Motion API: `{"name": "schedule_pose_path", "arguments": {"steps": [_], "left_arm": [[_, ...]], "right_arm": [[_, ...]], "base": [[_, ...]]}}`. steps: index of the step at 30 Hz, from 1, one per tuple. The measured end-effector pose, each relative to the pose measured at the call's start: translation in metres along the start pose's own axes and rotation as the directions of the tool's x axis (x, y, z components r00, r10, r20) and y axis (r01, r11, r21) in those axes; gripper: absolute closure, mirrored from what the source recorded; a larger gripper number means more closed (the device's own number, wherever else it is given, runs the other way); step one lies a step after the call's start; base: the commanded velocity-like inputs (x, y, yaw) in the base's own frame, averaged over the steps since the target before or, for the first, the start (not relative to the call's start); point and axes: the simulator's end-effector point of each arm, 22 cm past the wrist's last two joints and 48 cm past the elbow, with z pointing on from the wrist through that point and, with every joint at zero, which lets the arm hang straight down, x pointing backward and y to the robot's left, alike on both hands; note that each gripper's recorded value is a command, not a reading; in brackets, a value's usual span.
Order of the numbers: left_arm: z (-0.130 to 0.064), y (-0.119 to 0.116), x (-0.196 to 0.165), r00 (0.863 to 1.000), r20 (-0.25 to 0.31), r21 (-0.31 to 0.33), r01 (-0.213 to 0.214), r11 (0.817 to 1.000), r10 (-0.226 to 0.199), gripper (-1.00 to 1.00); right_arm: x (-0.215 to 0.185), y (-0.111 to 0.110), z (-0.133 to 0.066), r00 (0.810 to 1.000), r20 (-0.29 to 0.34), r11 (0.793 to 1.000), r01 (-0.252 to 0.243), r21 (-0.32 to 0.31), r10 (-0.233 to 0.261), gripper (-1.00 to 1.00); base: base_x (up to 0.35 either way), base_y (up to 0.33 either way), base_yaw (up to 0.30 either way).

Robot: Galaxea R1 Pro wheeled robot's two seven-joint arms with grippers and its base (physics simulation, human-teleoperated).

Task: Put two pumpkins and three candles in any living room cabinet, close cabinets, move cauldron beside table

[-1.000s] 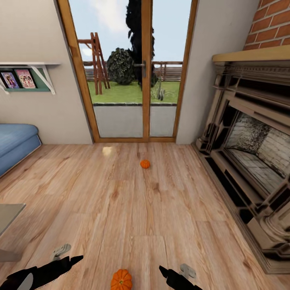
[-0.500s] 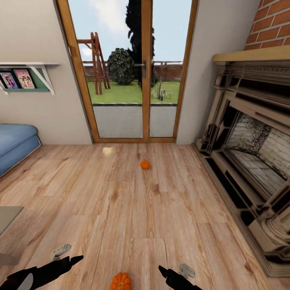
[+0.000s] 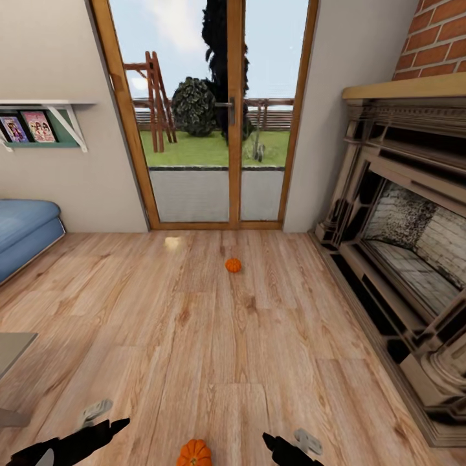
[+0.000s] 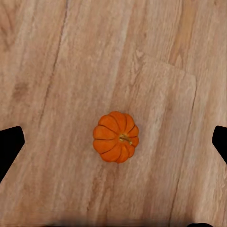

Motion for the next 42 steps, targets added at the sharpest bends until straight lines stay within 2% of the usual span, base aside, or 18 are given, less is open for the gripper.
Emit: {"name": "schedule_pose_path", "arguments": {"steps": [2,3,6,7,8,9,10,11,14,17,21,24,25,28,29,30,32,42], "left_arm": [[0.006,0.001,-0.003,1.0,0.006,-0.043,0.002,0.999,-0.002,-1.0],[0.011,-0.004,-0.016,1.0,0.025,-0.064,0.002,0.998,0.0,-1.0],[0.015,-0.014,-0.038,0.999,0.05,-0.07,0.001,0.998,0.003,-1.0],[0.016,-0.017,-0.041,0.998,0.055,-0.065,0.001,0.998,0.003,-1.0],[0.016,-0.022,-0.047,0.998,0.063,-0.057,-0.001,0.998,0.005,-1.0],[0.016,-0.029,-0.059,0.997,0.08,-0.042,-0.009,0.999,0.012,-1.0],[0.015,-0.034,-0.066,0.996,0.09,-0.031,-0.015,0.999,0.018,-1.0],[0.015,-0.037,-0.07,0.995,0.097,-0.023,-0.019,1.0,0.021,-1.0],[0.014,-0.042,-0.075,0.994,0.105,-0.007,-0.025,1.0,0.025,-1.0],[0.012,-0.052,-0.078,0.993,0.111,0.043,-0.035,0.998,0.03,-1.0],[0.012,-0.063,-0.079,0.992,0.119,0.091,-0.047,0.995,0.036,-1.0],[0.011,-0.065,-0.079,0.992,0.122,0.099,-0.05,0.994,0.038,-1.0],[0.012,-0.066,-0.079,0.992,0.123,0.102,-0.05,0.994,0.038,-1.0],[0.012,-0.068,-0.078,0.992,0.122,0.105,-0.051,0.993,0.038,-1.0],[0.013,-0.068,-0.078,0.992,0.122,0.106,-0.051,0.993,0.038,-1.0],[0.013,-0.069,-0.077,0.992,0.121,0.107,-0.052,0.993,0.039,-1.0],[0.015,-0.069,-0.076,0.992,0.12,0.108,-0.052,0.993,0.039,-1.0],[0.035,-0.056,-0.055,0.995,0.1,0.097,-0.032,0.995,0.022,-1.0]], "right_arm": [[-0.001,-0.001,0.0,1.0,0.003,1.0,0.0,0.005,0.0,-1.0],[-0.003,0.0,0.0,1.0,0.006,1.0,0.003,0.005,-0.003,-1.0],[-0.013,0.021,0.002,1.0,0.027,0.999,0.013,-0.036,-0.012,-1.0],[-0.021,0.037,0.003,0.999,0.041,0.997,0.018,-0.071,-0.015,-1.0],[-0.034,0.07,0.002,0.998,0.055,0.99,0.028,-0.139,-0.021,-1.0],[-0.041,0.108,-0.001,0.999,0.042,0.976,0.032,-0.215,-0.024,-1.0],[-0.042,0.129,-0.005,0.999,0.02,0.965,0.031,-0.259,-0.026,-1.0],[-0.041,0.145,-0.008,1.0,-0.003,0.956,0.028,-0.291,-0.03,-1.0],[-0.045,0.167,-0.013,0.999,-0.025,0.943,0.028,-0.332,-0.039,-1.0],[-0.08,0.201,-0.018,0.998,0.01,0.923,0.061,-0.381,-0.062,-1.0],[-0.119,0.265,-0.042,0.993,0.069,0.867,0.117,-0.484,-0.096,-1.0],[-0.132,0.291,-0.057,0.989,0.1,0.84,0.143,-0.523,-0.107,-1.0],[-0.139,0.304,-0.067,0.986,0.122,0.822,0.16,-0.547,-0.111,-1.0],[-0.167,0.363,-0.12,0.968,0.223,0.731,0.234,-0.641,-0.114,-1.0],[-0.174,0.372,-0.133,0.961,0.25,0.718,0.254,-0.648,-0.115,-1.0],[-0.183,0.373,-0.143,0.954,0.273,0.72,0.277,-0.636,-0.125,-1.0],[-0.188,0.368,-0.146,0.95,0.282,0.728,0.29,-0.622,-0.137,-1.0],[-0.189,0.347,-0.133,0.946,0.288,0.74,0.299,-0.602,-0.148,-1.0]], "base": [[0.0,0.0,0.0],[0.0,0.0,0.0],[0.0,0.0,0.0],[0.0,0.0,0.0],[0.0,0.0,0.0],[0.0,0.0,0.0],[0.0,0.0,0.0],[0.0,0.0,0.0],[0.0,0.0,0.0],[0.0,0.0,0.0],[0.0,0.0,0.0],[0.0,0.0,0.0],[0.0,0.0,0.0],[0.0,0.0,0.0],[0.0,0.0,0.0],[0.0,0.0,0.0],[0.0,0.0,0.0],[0.0,0.0,0.0]]}}
